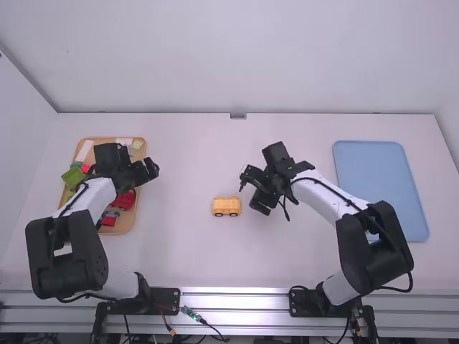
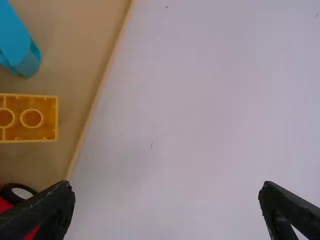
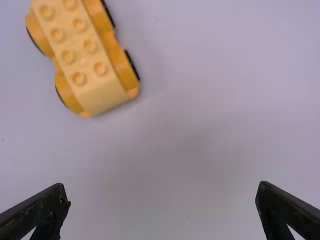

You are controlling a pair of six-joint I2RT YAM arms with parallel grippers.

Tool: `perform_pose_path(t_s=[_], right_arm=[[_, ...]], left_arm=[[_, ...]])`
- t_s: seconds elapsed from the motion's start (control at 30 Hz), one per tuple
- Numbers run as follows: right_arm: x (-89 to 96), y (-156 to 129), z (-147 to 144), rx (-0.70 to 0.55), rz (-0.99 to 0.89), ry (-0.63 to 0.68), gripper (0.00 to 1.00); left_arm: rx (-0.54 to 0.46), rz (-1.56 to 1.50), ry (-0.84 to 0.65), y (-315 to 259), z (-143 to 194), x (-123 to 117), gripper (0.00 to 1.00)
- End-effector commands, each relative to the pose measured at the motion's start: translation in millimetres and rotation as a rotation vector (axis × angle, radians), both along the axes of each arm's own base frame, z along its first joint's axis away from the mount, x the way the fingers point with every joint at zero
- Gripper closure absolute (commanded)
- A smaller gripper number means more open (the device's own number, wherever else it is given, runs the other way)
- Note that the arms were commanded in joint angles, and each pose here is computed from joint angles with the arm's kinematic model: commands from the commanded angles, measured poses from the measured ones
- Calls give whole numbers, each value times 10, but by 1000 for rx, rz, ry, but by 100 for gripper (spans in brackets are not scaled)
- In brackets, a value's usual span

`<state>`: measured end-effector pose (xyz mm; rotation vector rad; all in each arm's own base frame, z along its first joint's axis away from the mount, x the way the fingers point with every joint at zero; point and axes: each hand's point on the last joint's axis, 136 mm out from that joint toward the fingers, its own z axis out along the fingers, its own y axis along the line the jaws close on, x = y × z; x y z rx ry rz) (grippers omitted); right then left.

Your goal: Assemble lego blocks to make yellow taxi

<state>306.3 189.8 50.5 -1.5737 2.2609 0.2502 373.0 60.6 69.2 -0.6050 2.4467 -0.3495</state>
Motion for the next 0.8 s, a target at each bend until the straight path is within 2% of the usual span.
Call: perform_pose_path(t_s=[0.0, 0.13, 0.37, 0.53, 0.77], right_arm=[[68, 9, 99, -25, -9, -47, 1], [41, 45, 92, -42, 6, -54, 1], [41, 14, 80, -63, -1, -57, 1], [48, -15, 76, -66, -7, -54, 1], [55, -63, 68, -70, -20, -46, 1]], left_arm=[[-59, 102, -8, 42, 97, 62, 1], [-76, 315, 58, 257, 56, 72, 1], [-93, 396, 196, 387, 26, 261, 1], [-146, 624, 291, 538, -148, 330, 1], [-168, 965, 351, 698, -272, 115, 2]])
